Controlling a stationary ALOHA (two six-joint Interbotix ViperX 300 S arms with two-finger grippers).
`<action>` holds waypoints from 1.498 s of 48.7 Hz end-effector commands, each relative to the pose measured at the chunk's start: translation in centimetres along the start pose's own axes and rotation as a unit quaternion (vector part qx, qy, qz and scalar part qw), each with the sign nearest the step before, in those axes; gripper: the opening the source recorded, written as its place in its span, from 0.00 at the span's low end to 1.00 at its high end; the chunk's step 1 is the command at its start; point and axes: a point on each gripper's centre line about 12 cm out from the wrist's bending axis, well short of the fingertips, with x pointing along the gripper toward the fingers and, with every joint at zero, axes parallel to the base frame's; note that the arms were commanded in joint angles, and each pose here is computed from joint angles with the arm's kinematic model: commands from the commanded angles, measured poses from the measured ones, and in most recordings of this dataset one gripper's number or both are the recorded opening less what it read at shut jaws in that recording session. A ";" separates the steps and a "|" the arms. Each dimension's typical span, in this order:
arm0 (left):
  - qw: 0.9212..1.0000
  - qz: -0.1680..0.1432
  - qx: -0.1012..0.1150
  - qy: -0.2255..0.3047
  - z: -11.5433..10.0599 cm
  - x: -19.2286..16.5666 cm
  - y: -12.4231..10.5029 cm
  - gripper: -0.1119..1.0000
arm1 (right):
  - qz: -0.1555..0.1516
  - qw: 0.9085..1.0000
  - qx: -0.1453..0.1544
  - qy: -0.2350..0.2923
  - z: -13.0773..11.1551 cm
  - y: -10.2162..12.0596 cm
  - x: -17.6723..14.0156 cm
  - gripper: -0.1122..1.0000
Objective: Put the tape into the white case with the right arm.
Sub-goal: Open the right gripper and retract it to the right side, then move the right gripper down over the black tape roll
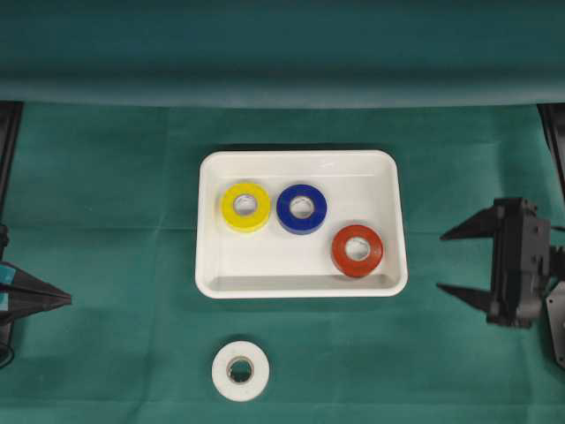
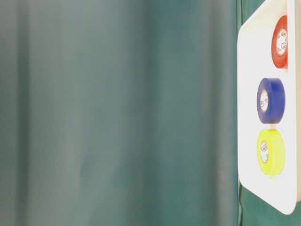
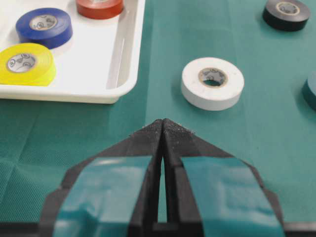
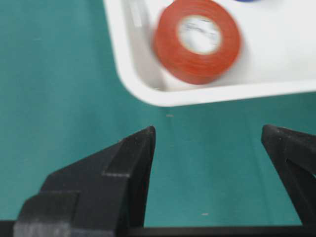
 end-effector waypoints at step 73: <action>1.000 0.001 -0.001 -0.006 0.5 0.0 0.0 0.10 | 0.222 0.956 -0.191 -0.005 -0.3 11.8 -0.9 0.65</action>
